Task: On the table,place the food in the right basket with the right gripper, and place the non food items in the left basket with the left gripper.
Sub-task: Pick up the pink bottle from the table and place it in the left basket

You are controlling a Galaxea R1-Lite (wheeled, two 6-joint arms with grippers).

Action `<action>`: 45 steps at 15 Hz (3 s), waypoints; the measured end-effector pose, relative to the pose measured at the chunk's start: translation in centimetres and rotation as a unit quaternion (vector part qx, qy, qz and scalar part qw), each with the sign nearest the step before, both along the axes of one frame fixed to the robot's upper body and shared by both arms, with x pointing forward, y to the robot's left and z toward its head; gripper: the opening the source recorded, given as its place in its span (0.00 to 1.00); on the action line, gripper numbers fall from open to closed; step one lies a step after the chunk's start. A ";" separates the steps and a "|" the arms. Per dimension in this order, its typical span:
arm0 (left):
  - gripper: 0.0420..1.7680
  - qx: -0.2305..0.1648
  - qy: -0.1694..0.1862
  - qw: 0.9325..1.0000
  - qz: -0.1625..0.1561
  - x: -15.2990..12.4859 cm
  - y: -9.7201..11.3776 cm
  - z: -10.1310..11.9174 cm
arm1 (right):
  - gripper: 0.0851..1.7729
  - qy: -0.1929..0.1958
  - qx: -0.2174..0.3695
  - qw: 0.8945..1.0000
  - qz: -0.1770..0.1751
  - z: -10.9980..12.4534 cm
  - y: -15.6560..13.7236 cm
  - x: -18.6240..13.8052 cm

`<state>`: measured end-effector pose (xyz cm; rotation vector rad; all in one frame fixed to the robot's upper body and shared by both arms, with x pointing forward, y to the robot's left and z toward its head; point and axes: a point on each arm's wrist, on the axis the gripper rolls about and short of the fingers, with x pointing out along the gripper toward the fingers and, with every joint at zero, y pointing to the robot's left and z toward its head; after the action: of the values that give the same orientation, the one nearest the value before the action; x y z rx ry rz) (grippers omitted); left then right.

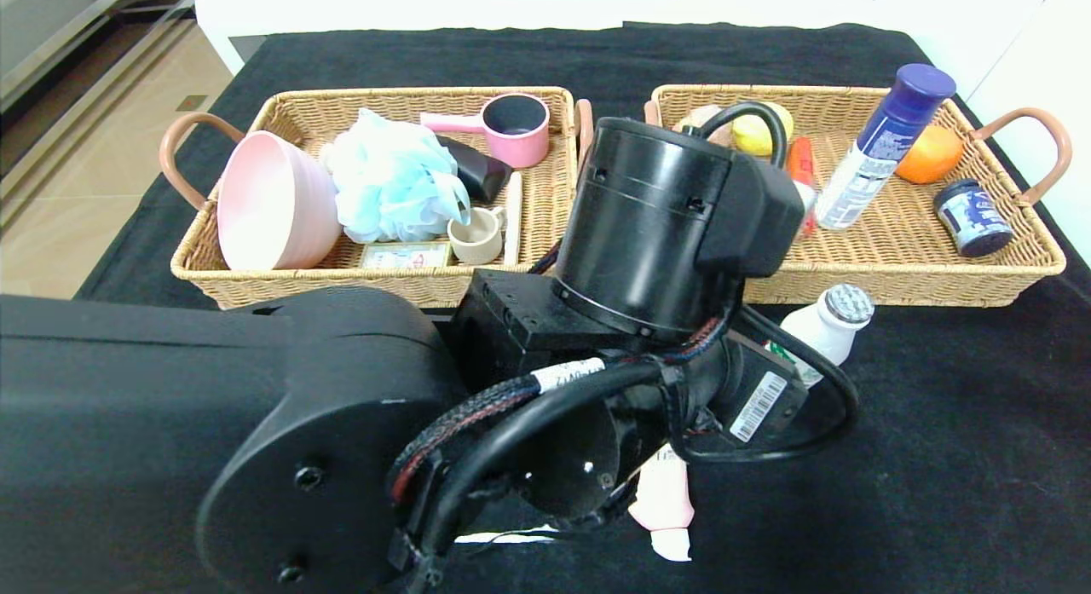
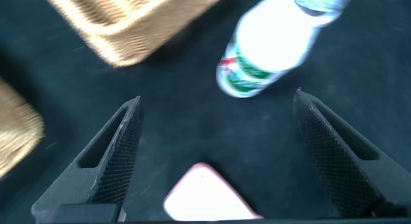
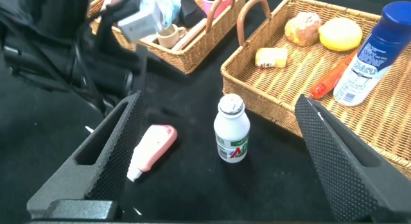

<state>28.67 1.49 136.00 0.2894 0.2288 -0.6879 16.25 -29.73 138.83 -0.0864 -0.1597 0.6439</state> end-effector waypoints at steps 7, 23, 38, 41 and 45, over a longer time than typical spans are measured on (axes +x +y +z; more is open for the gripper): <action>0.96 0.008 0.096 0.992 0.088 -1.2 2.2 0.6 | 0.96 0.016 -0.008 1.000 -0.003 -0.4 0.3 0.7; 0.97 0.044 0.205 0.957 0.199 0.2 -0.4 -3.3 | 0.96 0.025 -0.014 1.000 0.001 -0.9 0.5 1.0; 0.97 0.067 0.211 0.955 0.197 0.3 -2.2 -5.6 | 0.96 0.030 -0.018 0.999 0.011 -1.2 0.8 1.1; 0.90 0.068 0.213 0.954 0.199 0.4 -2.3 -5.8 | 0.96 0.030 -0.018 0.999 0.011 -1.2 0.8 1.1; 0.56 0.071 0.214 0.953 0.200 0.4 -2.3 -6.0 | 0.96 0.030 -0.017 0.999 0.011 -1.2 0.8 1.0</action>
<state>29.06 -0.84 129.95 0.2181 0.7342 -0.3233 17.29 -28.96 137.68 -0.0990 -0.0921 0.6699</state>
